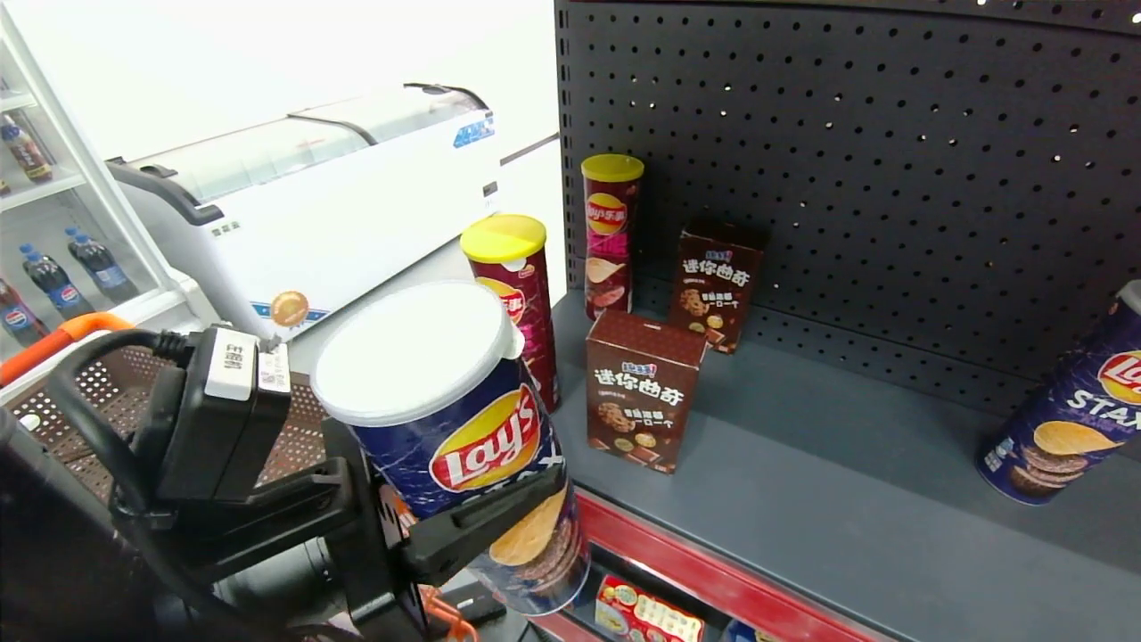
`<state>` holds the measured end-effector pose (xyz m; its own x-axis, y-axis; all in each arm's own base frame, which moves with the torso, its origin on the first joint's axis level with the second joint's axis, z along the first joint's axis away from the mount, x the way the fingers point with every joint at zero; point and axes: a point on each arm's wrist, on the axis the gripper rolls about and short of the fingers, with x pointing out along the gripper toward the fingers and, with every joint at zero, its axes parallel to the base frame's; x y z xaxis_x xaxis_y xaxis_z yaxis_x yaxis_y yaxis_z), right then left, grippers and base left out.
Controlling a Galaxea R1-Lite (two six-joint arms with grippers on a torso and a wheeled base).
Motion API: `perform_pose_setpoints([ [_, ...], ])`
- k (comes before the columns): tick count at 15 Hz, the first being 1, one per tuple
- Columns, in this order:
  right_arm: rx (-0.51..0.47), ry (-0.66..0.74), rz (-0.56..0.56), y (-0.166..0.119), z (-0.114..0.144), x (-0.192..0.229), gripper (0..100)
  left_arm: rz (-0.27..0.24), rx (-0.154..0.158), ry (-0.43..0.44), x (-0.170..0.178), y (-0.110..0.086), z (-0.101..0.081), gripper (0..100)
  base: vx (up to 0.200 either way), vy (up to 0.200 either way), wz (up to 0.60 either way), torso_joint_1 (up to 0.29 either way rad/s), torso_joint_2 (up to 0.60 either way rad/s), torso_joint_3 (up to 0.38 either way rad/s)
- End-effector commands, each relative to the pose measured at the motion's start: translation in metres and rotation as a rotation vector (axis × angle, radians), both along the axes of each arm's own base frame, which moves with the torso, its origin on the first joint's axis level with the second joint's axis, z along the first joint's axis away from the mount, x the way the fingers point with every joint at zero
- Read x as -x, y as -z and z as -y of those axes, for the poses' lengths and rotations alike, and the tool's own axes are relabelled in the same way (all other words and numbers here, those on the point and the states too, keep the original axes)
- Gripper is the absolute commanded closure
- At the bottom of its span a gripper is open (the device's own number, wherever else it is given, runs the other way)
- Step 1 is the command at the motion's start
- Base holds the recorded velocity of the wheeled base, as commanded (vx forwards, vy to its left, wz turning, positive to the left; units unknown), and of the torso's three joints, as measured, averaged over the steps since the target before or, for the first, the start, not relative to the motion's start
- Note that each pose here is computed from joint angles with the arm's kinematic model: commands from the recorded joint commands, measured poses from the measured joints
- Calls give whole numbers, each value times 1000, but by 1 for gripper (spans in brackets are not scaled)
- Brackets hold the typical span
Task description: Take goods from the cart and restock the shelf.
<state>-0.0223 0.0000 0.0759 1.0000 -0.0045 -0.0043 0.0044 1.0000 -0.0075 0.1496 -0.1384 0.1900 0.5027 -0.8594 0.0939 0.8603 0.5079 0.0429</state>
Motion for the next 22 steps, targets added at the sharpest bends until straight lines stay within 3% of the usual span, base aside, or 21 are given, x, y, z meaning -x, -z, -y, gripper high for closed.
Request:
perform_pose_setpoints([
  [1,0,0,0,0,0,0,0,-4,-9,49,0,2,2,100,0,0,-600,2,7,2],
  [6,0,-1,0,0,0,0,0,-9,-20,101,-3,4,5,100,0,0,-600,1,3,5],
  [11,0,0,0,0,0,0,0,-14,-20,93,-6,5,5,100,0,0,-600,3,2,0],
  [22,-1,-1,0,0,0,0,0,-14,-20,72,-8,5,1,100,0,0,0,0,0,0],
])
